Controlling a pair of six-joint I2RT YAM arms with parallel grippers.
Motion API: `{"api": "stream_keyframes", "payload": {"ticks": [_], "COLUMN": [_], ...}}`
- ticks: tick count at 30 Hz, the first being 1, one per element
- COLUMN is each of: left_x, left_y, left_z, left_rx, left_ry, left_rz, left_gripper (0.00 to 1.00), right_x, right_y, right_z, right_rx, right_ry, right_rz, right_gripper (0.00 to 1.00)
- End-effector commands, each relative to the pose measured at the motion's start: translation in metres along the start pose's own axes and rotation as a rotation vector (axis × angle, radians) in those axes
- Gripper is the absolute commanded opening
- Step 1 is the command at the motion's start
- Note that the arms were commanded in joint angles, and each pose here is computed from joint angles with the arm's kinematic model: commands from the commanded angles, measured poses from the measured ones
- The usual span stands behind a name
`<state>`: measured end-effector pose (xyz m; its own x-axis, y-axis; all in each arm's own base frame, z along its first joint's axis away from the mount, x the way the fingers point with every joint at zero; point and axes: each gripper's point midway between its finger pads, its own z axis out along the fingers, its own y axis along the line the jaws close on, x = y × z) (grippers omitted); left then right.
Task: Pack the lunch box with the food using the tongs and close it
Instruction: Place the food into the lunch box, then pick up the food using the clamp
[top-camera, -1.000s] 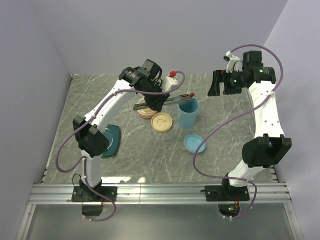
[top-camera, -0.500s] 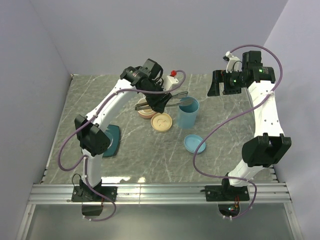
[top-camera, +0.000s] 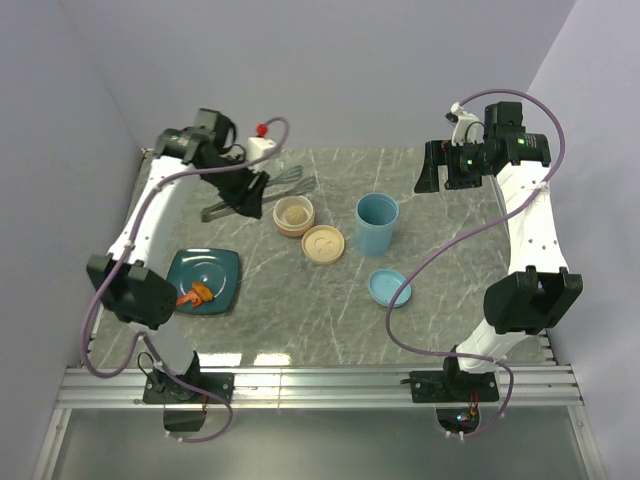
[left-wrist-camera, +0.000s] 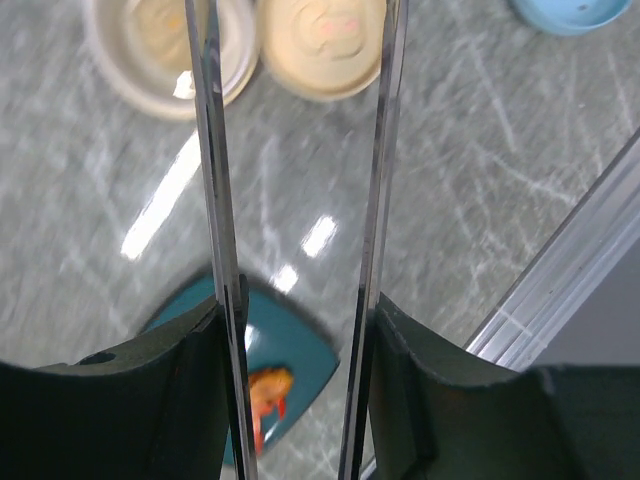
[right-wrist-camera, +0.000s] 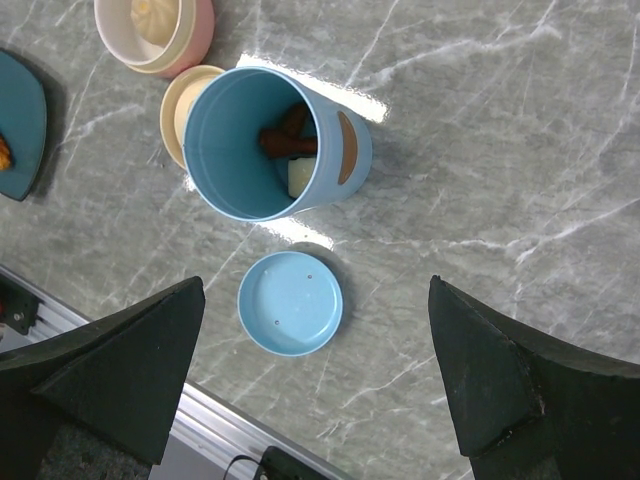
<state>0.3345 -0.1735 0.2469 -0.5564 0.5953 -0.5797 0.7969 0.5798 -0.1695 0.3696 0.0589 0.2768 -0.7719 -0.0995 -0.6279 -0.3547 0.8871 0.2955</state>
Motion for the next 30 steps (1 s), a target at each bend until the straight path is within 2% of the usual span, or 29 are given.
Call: {"api": "stream_keyframes", "payload": {"ticks": [1,4,6,12,22,30], "left_x": [0.022,0.051,0.065,0.141,0.244,0.289], "left_y": [-0.005,0.011,0.014,0.031,0.01,-0.012], "left_z": [-0.039,-0.051,-0.064,-0.083,-0.084,-0.077], "left_rx": [0.006,-0.027,-0.071,-0.181,-0.264,-0.286], "left_ry": [-0.038,-0.027,-0.031,0.049,0.224,0.297], "left_rz": [-0.005,-0.069,-0.063,-0.08,-0.116,-0.144], "left_gripper": [0.53,0.54,0.56,0.57,0.57,0.57], "right_x": [-0.011,-0.01,-0.009,-0.008,-0.005,-0.004], "right_y": [0.006,0.006,0.007,0.008,0.01,0.012], "right_z": [-0.008,-0.007,-0.007,-0.006,-0.005,-0.006], "right_rx": [-0.017,-0.024,-0.028,-0.035,-0.045,-0.052], "right_ry": [-0.043,-0.041,-0.039,-0.034,-0.032,-0.033], "right_rz": [-0.035,-0.035,-0.04,-0.043,-0.044,-0.045], "right_gripper": [1.0,1.0,1.0,1.0,1.0,1.0]}}
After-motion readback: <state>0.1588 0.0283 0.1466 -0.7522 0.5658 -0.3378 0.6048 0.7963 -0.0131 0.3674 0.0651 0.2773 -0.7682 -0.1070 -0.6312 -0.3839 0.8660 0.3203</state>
